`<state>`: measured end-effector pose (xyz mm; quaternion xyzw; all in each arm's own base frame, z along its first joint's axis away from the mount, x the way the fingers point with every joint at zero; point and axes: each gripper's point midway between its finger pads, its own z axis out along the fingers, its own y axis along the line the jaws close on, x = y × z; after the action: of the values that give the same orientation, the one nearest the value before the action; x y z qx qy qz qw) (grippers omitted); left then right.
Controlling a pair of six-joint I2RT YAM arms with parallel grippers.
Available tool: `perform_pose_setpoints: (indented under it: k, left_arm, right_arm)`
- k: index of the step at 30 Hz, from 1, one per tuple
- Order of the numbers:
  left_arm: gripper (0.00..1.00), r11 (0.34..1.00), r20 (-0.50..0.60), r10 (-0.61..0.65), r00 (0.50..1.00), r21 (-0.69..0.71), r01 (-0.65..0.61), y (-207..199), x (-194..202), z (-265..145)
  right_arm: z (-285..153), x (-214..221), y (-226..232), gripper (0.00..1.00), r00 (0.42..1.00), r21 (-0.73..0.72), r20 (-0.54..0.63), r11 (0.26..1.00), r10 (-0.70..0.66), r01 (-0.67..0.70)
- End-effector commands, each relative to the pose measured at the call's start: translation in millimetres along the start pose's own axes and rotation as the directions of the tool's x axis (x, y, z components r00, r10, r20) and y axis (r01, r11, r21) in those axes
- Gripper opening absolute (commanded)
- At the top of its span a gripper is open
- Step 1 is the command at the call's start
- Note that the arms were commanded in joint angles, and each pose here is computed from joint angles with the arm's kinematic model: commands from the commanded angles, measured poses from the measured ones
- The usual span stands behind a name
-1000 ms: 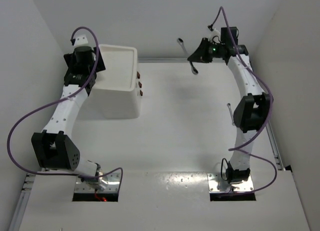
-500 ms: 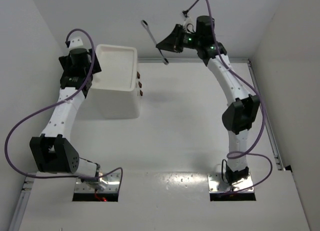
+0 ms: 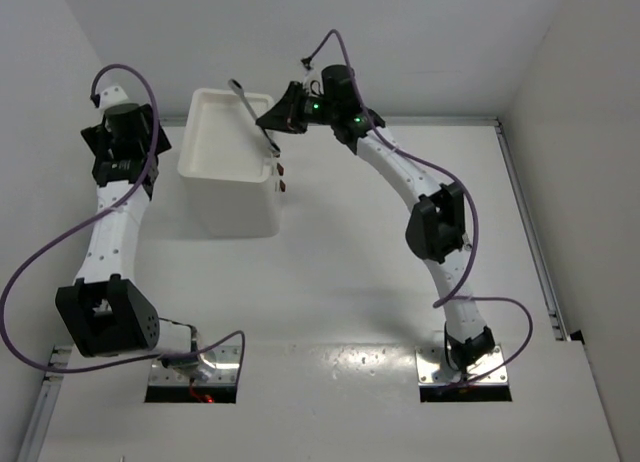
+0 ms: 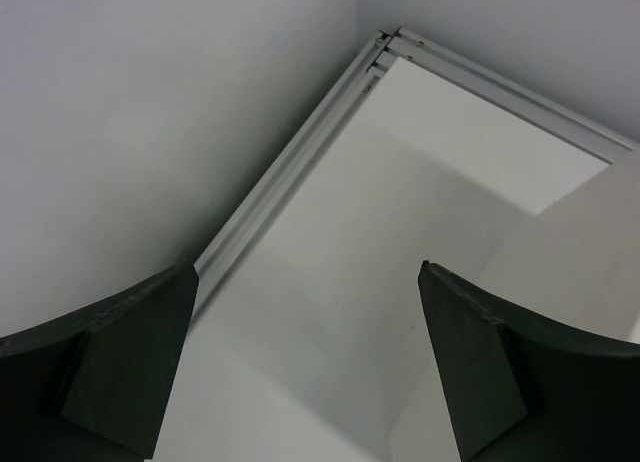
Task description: Sort the tools into containers
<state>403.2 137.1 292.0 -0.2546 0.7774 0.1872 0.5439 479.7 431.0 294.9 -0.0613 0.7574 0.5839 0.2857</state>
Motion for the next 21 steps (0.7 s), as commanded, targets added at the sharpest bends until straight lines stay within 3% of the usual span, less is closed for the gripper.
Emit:
perform_pose_setpoints:
  k: [1, 16, 21]
  left_arm:
    - [1.00, 0.999, 0.019, -0.032, 0.999, -0.017, 0.033, 16.3, -5.9, -8.0]
    - [1.00, 0.999, -0.007, -0.034, 0.999, -0.023, 0.034, 27.4, -0.3, -10.3]
    - [1.00, 0.999, -0.018, -0.040, 0.999, -0.006, 0.040, 24.3, 2.3, -10.8]
  right_arm:
    - [0.0, -28.5, 60.6, 0.00, 0.988, -0.136, 0.121, 0.984, -0.097, 0.114]
    - [52.5, 23.7, 65.0, 0.00, 0.990, -0.166, 0.080, 0.978, -0.118, 0.130]
    - [64.1, 33.7, 41.6, 0.00, 0.993, -0.105, 0.072, 0.989, -0.095, 0.102]
